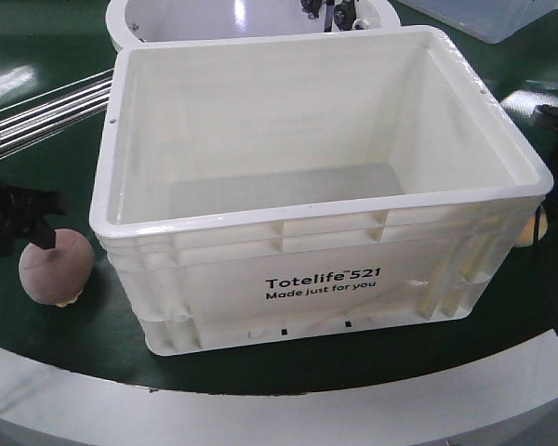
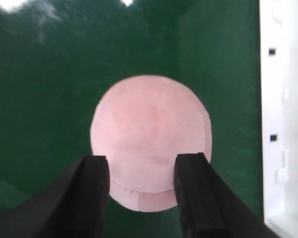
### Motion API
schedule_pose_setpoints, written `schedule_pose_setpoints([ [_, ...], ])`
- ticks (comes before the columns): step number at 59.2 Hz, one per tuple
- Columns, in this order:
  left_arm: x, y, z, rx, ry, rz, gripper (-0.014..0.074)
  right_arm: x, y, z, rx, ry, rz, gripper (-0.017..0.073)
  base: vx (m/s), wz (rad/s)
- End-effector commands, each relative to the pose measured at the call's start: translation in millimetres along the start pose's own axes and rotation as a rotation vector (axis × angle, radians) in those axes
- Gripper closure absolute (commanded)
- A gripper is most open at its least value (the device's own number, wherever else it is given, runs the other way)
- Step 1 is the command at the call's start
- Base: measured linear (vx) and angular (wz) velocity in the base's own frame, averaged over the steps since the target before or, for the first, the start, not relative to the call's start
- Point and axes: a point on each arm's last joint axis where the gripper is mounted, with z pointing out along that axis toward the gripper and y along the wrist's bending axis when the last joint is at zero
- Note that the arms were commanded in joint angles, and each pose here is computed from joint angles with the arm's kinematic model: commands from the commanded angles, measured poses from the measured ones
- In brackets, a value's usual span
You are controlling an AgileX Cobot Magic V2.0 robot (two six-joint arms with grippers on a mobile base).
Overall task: Place moving items into box and shelve
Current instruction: 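Grasp the pink ball with the left gripper and the yellow ball with the right, then lift both balls over the crate and release them inside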
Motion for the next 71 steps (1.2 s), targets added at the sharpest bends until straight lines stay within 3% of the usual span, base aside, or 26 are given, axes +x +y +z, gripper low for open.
schedule_pose_setpoints([
  [1, -7.2, -7.0, 0.5, 0.065, -0.022, 0.027, 0.0164, -2.3, 11.7, -10.7, -0.013, -0.023, -0.041, 0.0101, 0.00, 0.00],
  [7, -10.3, -8.7, 19.7, 0.100, 0.028, 0.031, 0.0164, -3.7, 13.8, -10.4, -0.014, -0.039, -0.044, 0.0101, 0.00, 0.00],
  [16, -12.0, -5.4, 50.5, 0.093, 0.116, 0.014, 0.0165, -5.5, 12.3, -6.6, -0.004, -0.053, -0.045, 0.0109, 0.00, 0.00],
  [24, -11.9, -2.1, 75.0, 0.081, 0.178, -0.026, 0.0215, -3.7, 9.4, 6.5, 0.005, -0.017, -0.049, 0.0169, 0.00, 0.00],
  [31, -11.3, -1.2, 82.1, 0.075, 0.202, -0.071, 0.0346, -2.5, 8.6, 11.8, 0.004, 0.001, -0.047, 0.0319, 0.00, 0.00],
  [40, -13.8, -1.6, 77.7, 0.075, 0.165, -0.068, 0.0605, -5.1, 9.7, 4.9, 0.006, -0.028, -0.049, 0.0561, 0.00, 0.00],
  [42, -14.6, -1.9, 75.4, 0.075, 0.154, -0.068, 0.0603, -5.7, 10.4, 0.5, 0.006, -0.040, -0.049, 0.0575, 0.00, 0.00],
  [51, -18.9, -5.5, 47.2, 0.086, 0.043, -0.080, 0.0598, -7.9, 11.7, -27.4, 0.010, -0.107, -0.045, 0.0571, 0.00, 0.00],
  [58, -21.5, -5.3, 10.6, 0.066, -0.116, -0.087, 0.0598, -8.5, 12.5, -62.7, 0.016, -0.198, -0.023, 0.0568, 0.00, 0.00],
  [71, -15.5, -7.9, -69.7, 0.059, -0.438, -0.081, 0.0597, -0.2, 20.1, -141.2, 0.069, -0.426, -0.043, 0.0566, 0.00, 0.00],
])
